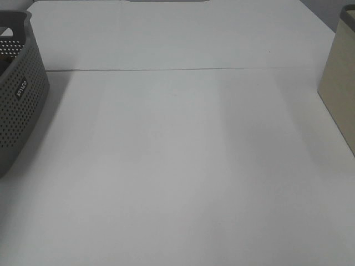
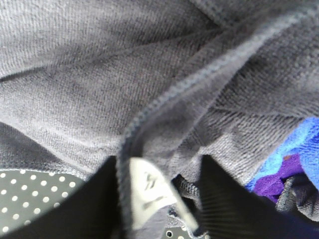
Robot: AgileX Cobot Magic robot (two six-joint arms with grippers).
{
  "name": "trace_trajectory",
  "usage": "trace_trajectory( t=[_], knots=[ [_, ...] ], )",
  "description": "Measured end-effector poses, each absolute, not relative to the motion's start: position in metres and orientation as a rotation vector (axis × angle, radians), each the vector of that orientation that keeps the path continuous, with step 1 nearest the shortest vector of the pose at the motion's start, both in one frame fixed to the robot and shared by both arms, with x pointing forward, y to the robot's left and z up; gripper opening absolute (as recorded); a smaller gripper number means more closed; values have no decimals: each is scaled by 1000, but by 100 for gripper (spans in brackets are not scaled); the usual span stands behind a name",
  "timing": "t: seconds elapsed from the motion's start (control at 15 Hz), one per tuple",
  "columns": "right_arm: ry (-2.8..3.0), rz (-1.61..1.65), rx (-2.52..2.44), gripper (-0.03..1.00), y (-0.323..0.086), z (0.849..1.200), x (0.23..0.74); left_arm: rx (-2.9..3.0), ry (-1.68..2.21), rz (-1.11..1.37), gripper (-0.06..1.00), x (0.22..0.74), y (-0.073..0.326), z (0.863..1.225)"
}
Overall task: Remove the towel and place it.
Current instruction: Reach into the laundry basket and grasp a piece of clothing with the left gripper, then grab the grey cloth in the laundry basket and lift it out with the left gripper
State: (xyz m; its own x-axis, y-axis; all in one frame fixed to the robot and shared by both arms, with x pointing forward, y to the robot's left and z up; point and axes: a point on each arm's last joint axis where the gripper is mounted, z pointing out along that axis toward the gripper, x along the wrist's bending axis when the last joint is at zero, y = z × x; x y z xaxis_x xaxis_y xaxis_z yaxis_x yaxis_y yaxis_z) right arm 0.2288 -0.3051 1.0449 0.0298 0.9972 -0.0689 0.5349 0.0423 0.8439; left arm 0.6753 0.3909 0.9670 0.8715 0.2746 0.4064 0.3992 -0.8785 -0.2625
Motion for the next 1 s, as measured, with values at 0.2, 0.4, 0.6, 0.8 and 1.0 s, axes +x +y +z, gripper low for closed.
trace_trajectory(
  t=[0.2, 0.4, 0.6, 0.8, 1.0],
  knots=[
    [1596, 808, 1583, 75, -305, 1045, 229, -2700, -509, -487, 24, 674, 391, 967],
    [1596, 808, 1583, 75, -305, 1045, 229, -2695, -519, -444, 22, 671, 392, 966],
    [1596, 808, 1583, 75, -305, 1045, 229, -2695, -519, -445, 21, 671, 392, 967],
    [1596, 808, 1583, 75, -305, 1045, 229, -2687, -539, -431, 1, 671, 393, 970],
    [1596, 808, 1583, 75, -305, 1045, 229, -2624, -832, -488, 0, 678, 395, 1005]
  ],
)
